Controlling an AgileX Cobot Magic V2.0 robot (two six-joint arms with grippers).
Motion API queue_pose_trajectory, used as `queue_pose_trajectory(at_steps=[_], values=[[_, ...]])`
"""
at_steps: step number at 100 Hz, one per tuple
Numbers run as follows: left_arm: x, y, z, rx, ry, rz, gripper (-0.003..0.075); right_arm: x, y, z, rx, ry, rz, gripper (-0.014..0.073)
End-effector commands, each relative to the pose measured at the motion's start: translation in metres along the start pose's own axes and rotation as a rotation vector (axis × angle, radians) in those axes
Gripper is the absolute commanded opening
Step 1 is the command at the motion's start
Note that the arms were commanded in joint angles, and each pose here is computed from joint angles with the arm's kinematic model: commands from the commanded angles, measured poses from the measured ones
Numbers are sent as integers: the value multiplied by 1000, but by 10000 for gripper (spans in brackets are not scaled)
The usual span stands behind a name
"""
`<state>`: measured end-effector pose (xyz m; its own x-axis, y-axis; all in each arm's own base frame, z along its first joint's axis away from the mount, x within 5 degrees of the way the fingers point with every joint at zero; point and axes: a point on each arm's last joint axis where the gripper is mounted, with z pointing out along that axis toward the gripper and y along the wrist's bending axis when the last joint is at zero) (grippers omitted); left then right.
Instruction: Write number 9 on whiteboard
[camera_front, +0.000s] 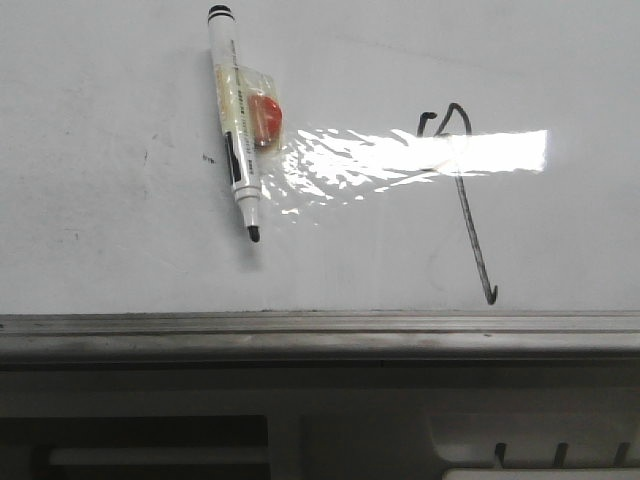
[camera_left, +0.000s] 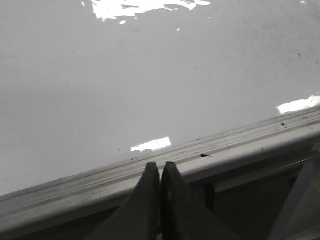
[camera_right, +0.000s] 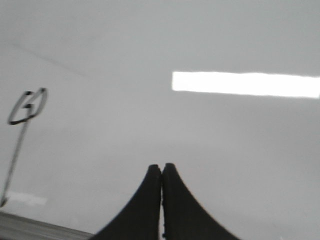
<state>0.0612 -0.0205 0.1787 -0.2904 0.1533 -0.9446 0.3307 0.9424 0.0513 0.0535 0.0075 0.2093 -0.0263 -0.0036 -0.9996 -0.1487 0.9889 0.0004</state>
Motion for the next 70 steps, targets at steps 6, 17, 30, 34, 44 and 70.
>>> queue_pose_trajectory(at_steps=[6, 17, 30, 34, 44, 70], values=[[7, 0, 4, -6, -26, -9, -20, 7, -6, 2, 109, -106, 57, -69], [7, 0, 4, -6, -26, -9, -20, 14, -10, 1, 168, -24, 63, -69], [7, 0, 4, -6, -26, -9, -20, 28, -13, 0, 208, 121, 76, -69], [7, 0, 4, -6, -26, -9, -20, 34, -14, -1, 227, 192, 82, -69], [7, 0, 4, -6, -26, -9, -20, 35, -14, -1, 229, 197, 82, -69], [7, 0, 4, -6, -26, -9, -20, 35, -14, -1, 229, 197, 82, -69]])
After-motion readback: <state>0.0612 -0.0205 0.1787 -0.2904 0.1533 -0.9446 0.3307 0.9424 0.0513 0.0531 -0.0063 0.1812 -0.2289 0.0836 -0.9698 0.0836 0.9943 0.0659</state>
